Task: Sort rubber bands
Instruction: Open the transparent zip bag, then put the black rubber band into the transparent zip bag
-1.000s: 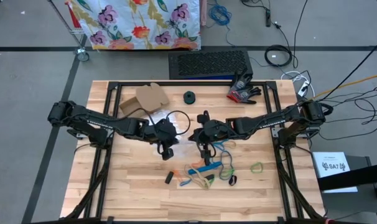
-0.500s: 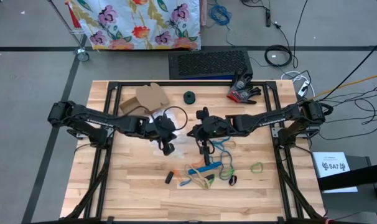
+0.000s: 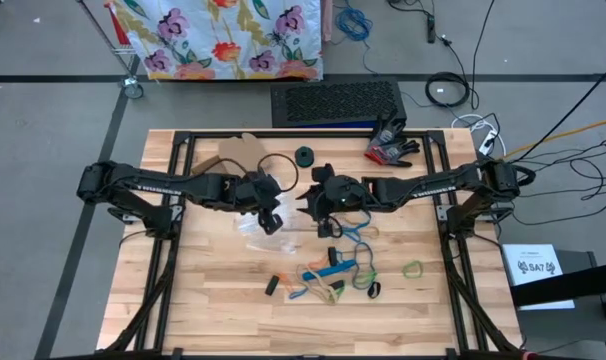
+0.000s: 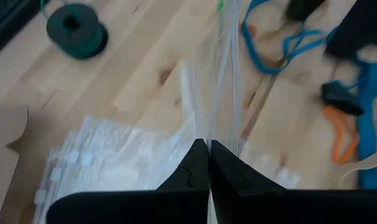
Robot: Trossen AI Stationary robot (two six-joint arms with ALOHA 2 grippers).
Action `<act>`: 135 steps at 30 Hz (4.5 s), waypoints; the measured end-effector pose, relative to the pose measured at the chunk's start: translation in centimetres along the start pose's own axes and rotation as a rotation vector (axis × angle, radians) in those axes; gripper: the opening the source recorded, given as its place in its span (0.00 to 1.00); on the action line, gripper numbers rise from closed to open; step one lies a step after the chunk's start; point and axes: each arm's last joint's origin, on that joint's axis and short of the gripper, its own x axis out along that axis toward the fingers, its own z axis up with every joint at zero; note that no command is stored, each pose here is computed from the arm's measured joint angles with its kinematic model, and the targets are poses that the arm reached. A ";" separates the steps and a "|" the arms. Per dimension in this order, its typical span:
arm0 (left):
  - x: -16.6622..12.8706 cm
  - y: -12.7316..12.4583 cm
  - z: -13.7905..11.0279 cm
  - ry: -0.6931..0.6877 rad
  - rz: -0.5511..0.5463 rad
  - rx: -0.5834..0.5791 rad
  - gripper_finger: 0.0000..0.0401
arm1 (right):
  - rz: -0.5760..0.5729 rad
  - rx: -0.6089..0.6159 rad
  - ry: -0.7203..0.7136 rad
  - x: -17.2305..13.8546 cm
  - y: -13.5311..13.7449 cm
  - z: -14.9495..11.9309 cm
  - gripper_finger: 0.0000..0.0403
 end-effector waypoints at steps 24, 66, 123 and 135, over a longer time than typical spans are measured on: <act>1.3 -0.6 -0.1 0.056 -0.026 -0.004 0.00 | 0.001 -0.302 0.069 3.9 1.0 0.0 0.25; 1.7 0.0 -1.6 0.062 0.178 0.022 0.00 | 0.123 -0.074 0.184 4.2 3.1 -1.3 0.16; 2.3 0.8 -7.9 -0.228 -0.088 0.131 0.00 | 0.196 0.678 0.284 -3.5 7.7 -11.9 0.19; 2.3 0.0 -8.2 -0.218 -0.133 0.114 0.00 | 0.284 0.521 0.217 -3.2 9.4 -11.1 0.19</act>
